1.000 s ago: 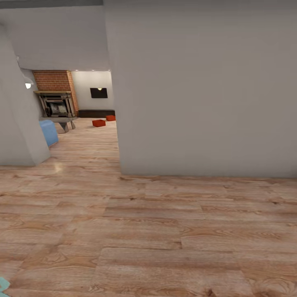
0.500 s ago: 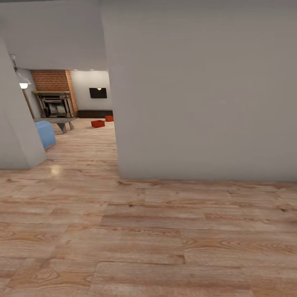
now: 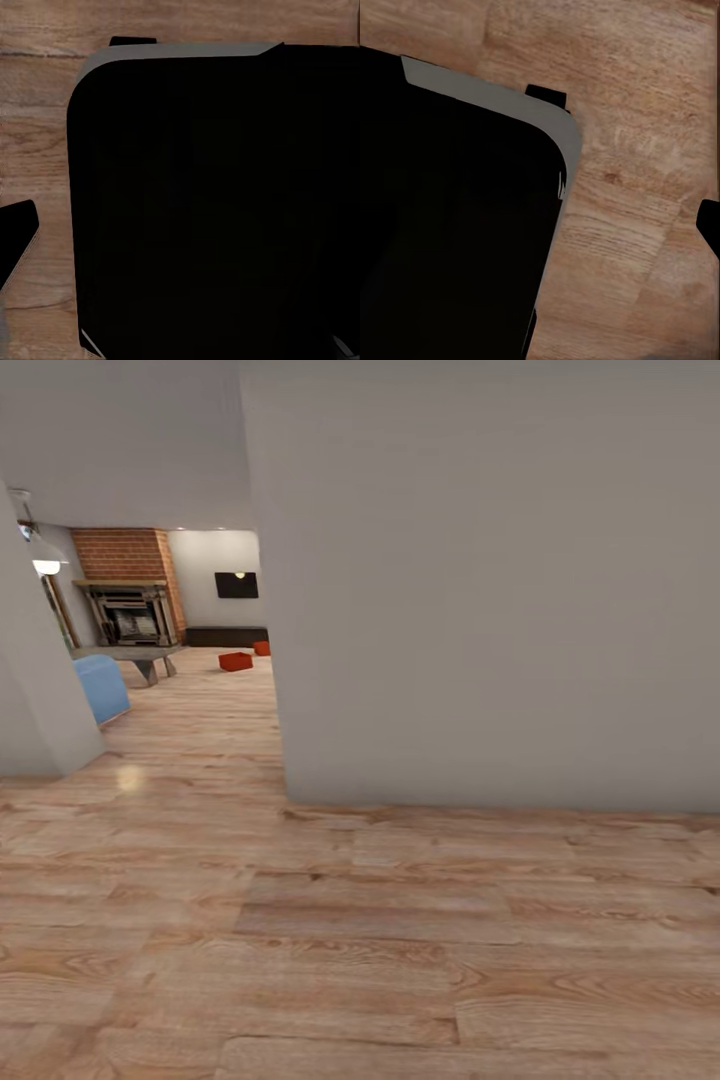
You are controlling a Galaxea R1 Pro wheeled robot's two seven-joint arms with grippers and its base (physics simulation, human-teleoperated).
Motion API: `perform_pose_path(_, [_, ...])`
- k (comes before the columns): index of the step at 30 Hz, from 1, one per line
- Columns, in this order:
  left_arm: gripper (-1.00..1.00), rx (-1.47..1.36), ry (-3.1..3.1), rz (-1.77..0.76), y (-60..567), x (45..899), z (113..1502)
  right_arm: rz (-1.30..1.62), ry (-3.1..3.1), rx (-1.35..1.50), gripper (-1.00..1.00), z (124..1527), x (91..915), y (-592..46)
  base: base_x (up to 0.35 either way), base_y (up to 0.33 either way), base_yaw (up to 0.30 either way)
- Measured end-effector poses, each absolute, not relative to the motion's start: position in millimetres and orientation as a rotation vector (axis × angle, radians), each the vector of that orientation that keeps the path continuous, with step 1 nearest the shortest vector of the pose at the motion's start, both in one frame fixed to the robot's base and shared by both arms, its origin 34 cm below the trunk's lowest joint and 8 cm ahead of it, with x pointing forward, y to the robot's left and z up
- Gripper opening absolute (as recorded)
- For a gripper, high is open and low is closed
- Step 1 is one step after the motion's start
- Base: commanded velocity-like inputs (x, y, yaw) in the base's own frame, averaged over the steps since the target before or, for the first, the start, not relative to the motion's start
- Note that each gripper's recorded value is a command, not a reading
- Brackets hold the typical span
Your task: Move the two storage containers from the living room to the garage. In the garage, place one container on the floor and stack the other container on top of it (either order is fine).
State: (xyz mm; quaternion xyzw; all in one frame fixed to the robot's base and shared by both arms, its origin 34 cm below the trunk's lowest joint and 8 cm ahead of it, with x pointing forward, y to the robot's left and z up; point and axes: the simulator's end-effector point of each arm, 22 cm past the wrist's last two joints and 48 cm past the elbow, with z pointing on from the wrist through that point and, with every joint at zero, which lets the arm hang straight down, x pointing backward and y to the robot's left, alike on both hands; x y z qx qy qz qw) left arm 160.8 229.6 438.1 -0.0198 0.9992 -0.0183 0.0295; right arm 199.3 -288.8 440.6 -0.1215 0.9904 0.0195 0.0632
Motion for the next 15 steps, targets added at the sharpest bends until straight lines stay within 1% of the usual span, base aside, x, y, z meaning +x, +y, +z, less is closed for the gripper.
perform_pose_path(8, [1.00, -0.061, 3.083, -0.056, 229.7, 160.2, 438.1, 0.058, 2.994, -0.352, 1.00, 440.5, 199.2, -289.1, 0.317, 0.000, 0.233])
perform_pose_path(10, [1.00, -0.061, 3.083, -0.056, 229.7, 160.2, 438.1, 0.057, 2.994, -0.350, 1.00, 440.5, 199.2, -289.2, 0.317, 0.000, 0.114])
perform_pose_path(15, [1.00, -0.061, 3.083, -0.056, 229.6, 160.2, 438.1, 0.058, 2.997, -0.346, 1.00, 440.4, 198.8, -288.7, 0.317, 0.000, 0.020])
